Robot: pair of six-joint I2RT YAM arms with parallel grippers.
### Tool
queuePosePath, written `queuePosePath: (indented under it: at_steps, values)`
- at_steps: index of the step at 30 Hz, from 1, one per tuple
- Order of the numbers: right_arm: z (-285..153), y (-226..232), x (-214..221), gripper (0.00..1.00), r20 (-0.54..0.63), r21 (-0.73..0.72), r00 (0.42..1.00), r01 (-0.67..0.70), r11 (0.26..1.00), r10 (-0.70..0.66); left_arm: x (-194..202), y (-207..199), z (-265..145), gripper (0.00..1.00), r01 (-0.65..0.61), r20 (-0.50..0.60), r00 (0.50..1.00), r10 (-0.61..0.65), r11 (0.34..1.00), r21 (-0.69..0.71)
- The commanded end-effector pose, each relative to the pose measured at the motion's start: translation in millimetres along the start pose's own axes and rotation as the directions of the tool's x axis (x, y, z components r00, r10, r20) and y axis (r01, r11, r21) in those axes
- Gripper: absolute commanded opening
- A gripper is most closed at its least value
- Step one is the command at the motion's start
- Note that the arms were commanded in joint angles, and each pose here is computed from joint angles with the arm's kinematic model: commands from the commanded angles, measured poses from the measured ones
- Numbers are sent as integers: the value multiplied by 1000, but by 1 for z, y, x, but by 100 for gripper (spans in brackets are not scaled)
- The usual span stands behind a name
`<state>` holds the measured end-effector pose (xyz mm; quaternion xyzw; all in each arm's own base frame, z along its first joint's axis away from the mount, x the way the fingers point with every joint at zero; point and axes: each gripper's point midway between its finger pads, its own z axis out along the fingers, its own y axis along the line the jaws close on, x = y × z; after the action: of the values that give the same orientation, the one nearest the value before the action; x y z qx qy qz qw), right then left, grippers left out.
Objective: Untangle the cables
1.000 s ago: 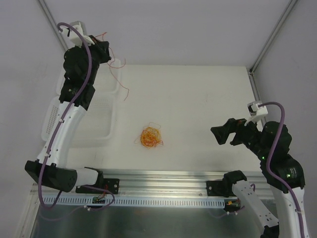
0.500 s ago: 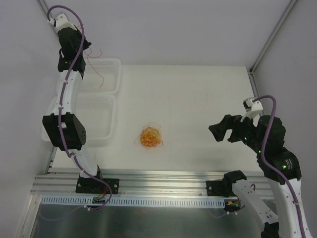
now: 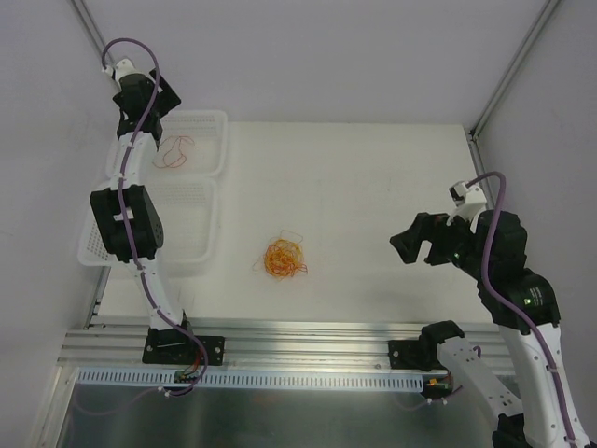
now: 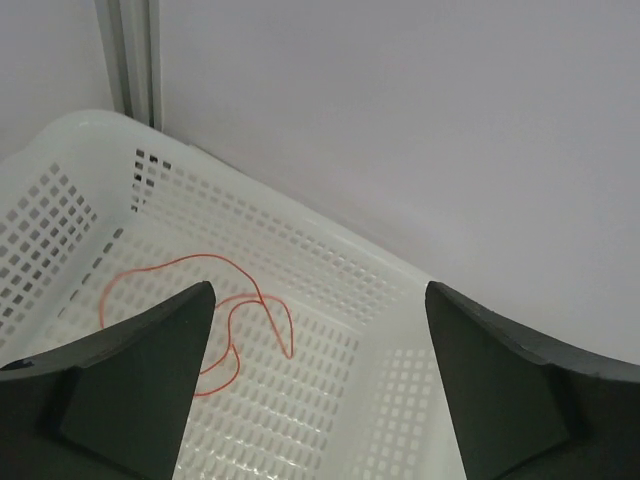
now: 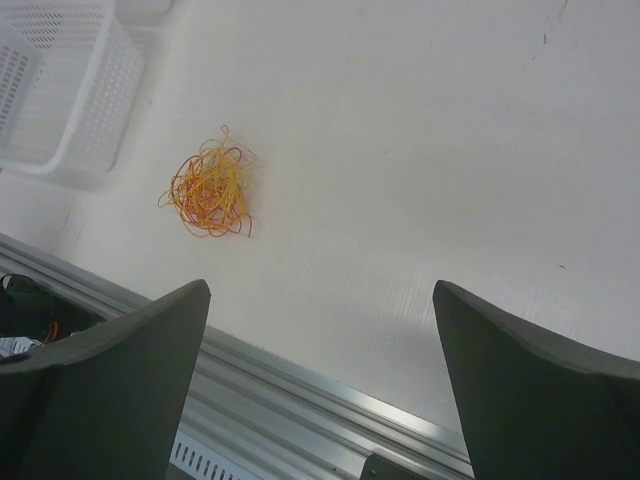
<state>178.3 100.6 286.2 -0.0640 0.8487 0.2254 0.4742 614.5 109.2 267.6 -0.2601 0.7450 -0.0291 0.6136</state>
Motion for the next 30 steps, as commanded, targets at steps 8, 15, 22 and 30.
queuePosePath:
  at_steps: [8,15,22,30]
  values:
    - [21,0,16,100,-125,-12,992,-34,999,32,-21,-8,-63,99,54,-48,998,-51,996,65]
    - [54,8,50,100,-306,-77,950,-84,994,56,52,-71,-149,99,141,-331,943,-34,942,306]
    - [90,28,92,98,-425,-117,903,-126,985,65,164,-118,-274,99,98,-559,792,244,854,511]
    - [136,60,121,81,-463,-206,885,-147,967,35,290,-107,-386,99,-2,-662,600,450,828,561]
